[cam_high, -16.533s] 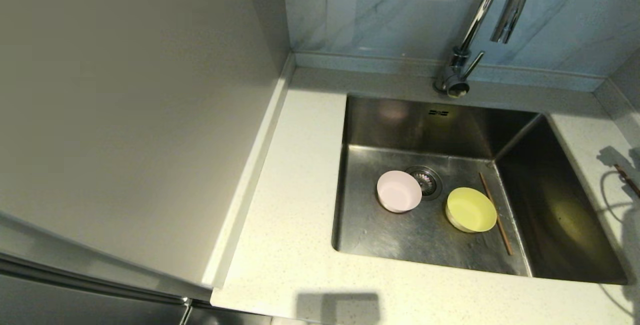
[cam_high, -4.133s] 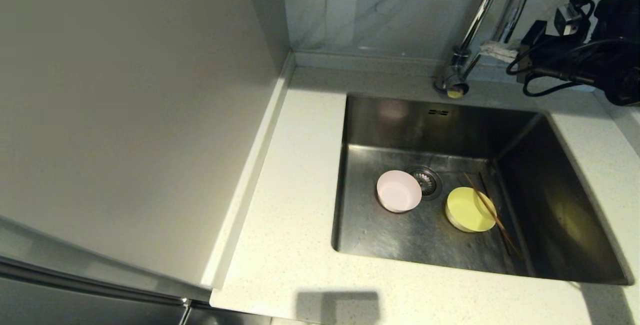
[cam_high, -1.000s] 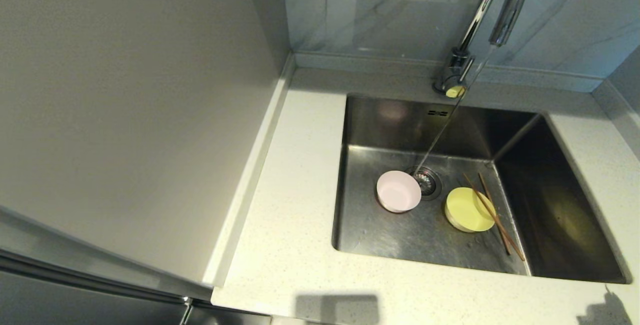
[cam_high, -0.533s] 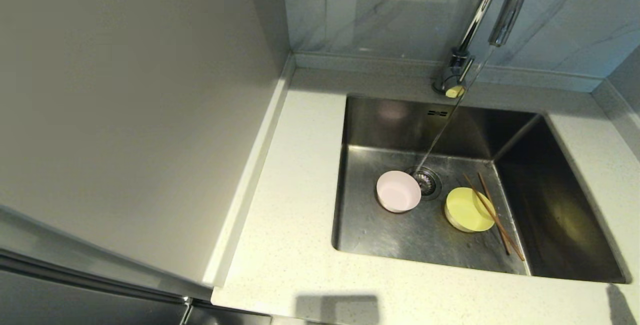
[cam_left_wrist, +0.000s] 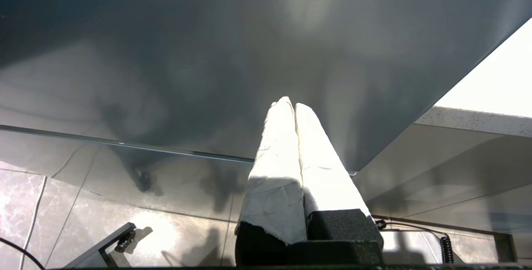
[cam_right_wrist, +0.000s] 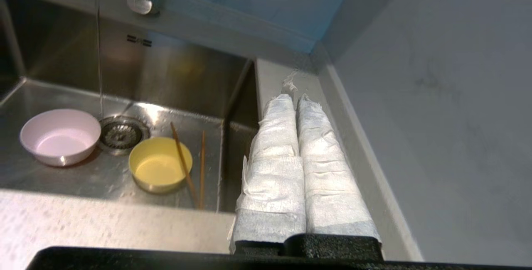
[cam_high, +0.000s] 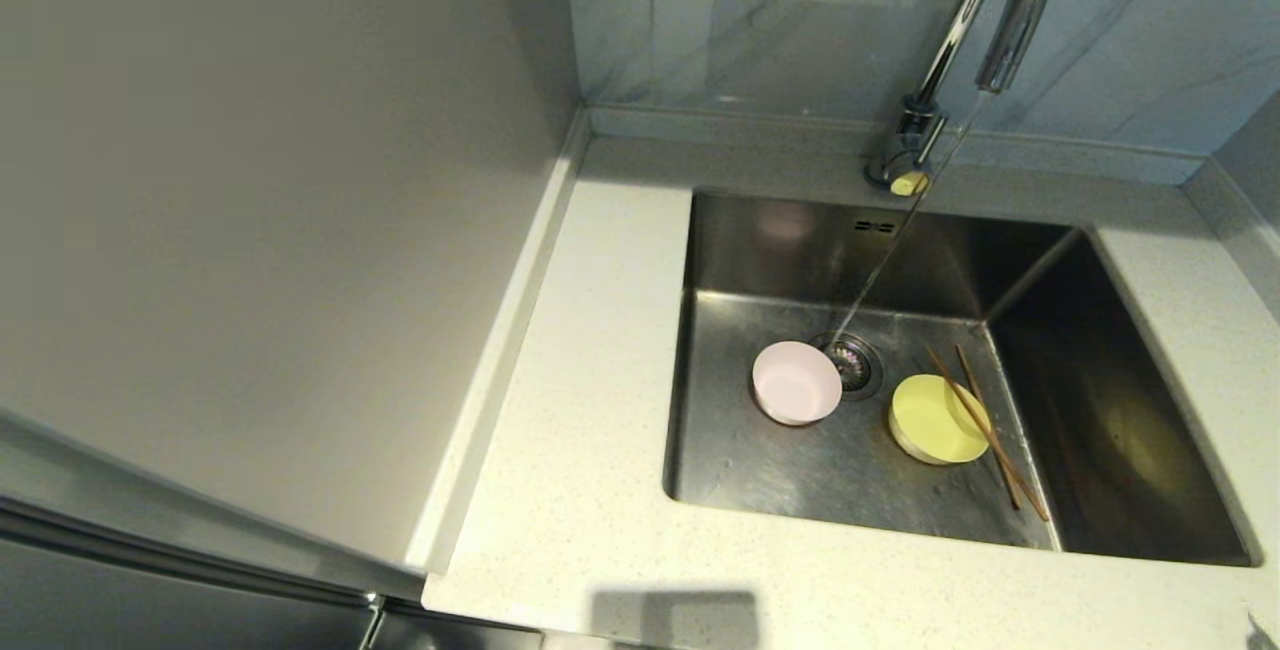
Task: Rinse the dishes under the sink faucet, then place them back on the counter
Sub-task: Wait for the water to rinse the bowl
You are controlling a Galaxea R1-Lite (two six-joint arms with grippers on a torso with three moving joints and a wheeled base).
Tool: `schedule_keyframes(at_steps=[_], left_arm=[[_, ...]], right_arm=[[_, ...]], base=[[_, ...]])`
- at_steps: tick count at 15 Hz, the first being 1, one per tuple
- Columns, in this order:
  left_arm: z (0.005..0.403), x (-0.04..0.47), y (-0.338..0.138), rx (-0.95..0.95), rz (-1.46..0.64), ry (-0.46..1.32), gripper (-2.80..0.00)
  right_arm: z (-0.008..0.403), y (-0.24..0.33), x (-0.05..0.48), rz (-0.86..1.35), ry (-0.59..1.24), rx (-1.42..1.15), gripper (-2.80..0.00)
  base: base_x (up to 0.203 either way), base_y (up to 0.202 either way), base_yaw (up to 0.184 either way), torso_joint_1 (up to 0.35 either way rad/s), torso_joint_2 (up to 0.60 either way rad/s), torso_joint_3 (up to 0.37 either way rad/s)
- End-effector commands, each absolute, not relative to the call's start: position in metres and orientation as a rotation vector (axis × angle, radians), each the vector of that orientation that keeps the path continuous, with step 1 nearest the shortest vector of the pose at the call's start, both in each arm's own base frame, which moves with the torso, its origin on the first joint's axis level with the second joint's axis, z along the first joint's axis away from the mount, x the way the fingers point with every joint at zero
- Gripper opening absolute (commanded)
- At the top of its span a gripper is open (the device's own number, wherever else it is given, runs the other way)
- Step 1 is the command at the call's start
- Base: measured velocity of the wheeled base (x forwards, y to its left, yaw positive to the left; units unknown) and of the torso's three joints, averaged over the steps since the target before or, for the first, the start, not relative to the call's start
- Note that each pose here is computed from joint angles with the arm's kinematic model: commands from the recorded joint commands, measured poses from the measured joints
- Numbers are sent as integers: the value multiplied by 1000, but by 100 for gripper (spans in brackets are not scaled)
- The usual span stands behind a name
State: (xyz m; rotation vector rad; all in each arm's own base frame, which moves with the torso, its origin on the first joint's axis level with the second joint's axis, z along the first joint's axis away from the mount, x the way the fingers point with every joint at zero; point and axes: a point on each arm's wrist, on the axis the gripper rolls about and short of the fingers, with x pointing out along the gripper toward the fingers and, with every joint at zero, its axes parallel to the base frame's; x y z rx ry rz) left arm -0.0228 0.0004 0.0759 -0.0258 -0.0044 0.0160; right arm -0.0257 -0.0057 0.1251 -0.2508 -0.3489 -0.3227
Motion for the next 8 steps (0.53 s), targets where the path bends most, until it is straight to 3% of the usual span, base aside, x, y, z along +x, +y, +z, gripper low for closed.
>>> schedule_keyframes(at_steps=[1,8], left_arm=[[76,-23,0,-26,17,-8,-280],[76,-23,0,-26,17,-8,-280]], right_arm=[[114,-6,-32,-305,-354,-215,-280],[84,0,-23,-20,-78,-177,-280]], base=[[0,0,0,0,0,0],[0,0,0,0,0,0]])
